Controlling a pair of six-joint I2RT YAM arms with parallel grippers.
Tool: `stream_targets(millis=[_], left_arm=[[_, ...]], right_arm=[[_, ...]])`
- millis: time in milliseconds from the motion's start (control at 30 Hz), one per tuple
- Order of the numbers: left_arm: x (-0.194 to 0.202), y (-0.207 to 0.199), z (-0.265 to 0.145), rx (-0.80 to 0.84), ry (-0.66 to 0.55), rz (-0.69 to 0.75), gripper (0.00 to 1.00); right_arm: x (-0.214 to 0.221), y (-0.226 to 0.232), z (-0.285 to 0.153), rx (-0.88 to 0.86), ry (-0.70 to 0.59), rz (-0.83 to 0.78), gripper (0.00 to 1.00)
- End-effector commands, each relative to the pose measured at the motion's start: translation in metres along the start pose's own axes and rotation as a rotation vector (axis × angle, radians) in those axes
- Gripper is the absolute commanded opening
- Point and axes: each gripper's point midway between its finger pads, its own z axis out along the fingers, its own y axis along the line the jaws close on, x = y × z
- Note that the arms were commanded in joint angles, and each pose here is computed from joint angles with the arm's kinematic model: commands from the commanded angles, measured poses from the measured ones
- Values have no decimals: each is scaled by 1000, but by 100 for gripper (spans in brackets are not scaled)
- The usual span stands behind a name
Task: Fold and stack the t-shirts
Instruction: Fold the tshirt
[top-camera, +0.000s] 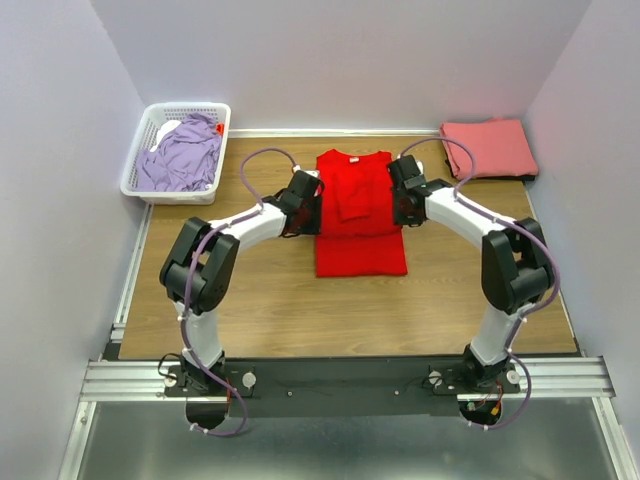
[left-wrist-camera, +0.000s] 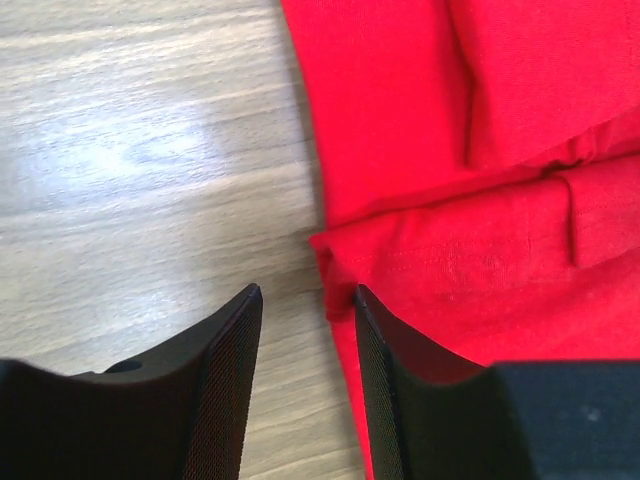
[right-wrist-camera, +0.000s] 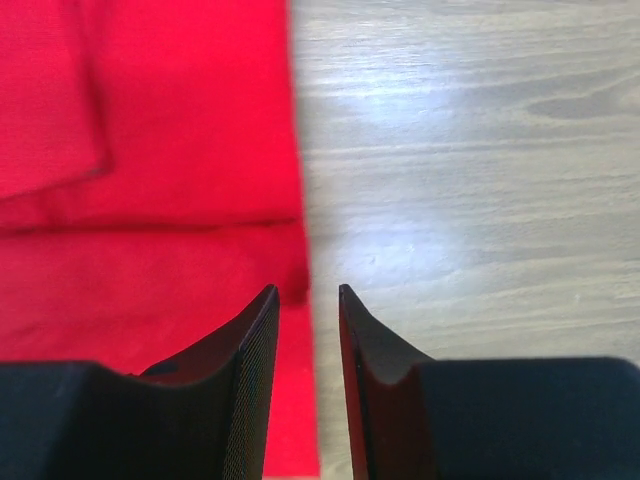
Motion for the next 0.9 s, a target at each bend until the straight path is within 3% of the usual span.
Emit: stream_targets(millis=[0,100,167,300,400,533,867], left_arm=[[-21,-11,-33,12,-107,-26,50],[-22,-30,-51,66,-150,-18,49],[-12,-50,-57,117,-156,5,36],[19,-83,-50,199,-111,62,32],[39,-100,-39,227,-83,100,24],[59,-109,-24,251,-31,136,24],[117,-88,-7,206,96,160,23]], right_arm=[[-13,19,-33,-165,-62,66,34],[-7,41,-43,-306,-50,88,26],[0,56,-44,-385,-44,114,22],[8,85,-40,-531,-20,138,17],[16,92,-29,-554,-3,146,15],[26,98,-12,-554,32,150,13],[23,97,18,-493,31,117,13]])
